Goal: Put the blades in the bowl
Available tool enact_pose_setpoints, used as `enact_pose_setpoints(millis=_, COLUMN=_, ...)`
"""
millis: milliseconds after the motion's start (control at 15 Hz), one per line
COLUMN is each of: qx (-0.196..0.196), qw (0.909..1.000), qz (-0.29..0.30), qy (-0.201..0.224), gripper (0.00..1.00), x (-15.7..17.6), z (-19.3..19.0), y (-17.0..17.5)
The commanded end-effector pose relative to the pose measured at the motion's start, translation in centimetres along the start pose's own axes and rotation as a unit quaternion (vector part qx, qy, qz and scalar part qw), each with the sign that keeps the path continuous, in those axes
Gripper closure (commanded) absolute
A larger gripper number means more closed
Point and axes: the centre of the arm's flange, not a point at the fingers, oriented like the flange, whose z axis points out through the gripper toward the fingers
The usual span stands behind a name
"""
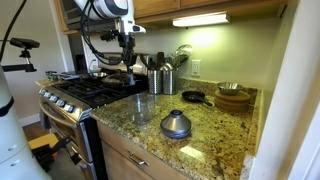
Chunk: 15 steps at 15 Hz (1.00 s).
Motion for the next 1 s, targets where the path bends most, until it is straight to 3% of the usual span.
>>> enact_pose_setpoints(millis=0, qx=-0.014, qw=0.9987, qz=0.050, qy=0.002, gripper=0.92, x=0.0, z=0.6, y=3.3)
enact_pose_setpoints(millis=467, qx=-0.006, qw=0.9942, qz=0.104, qy=-0.028, gripper=0.93, x=1.8, z=4.5, y=7.2)
enact_pose_setpoints(millis=933, qx=0.007, qw=0.9914, qz=0.122, qy=-0.047, gripper=0.92, x=2.2, z=7.5, y=7.6)
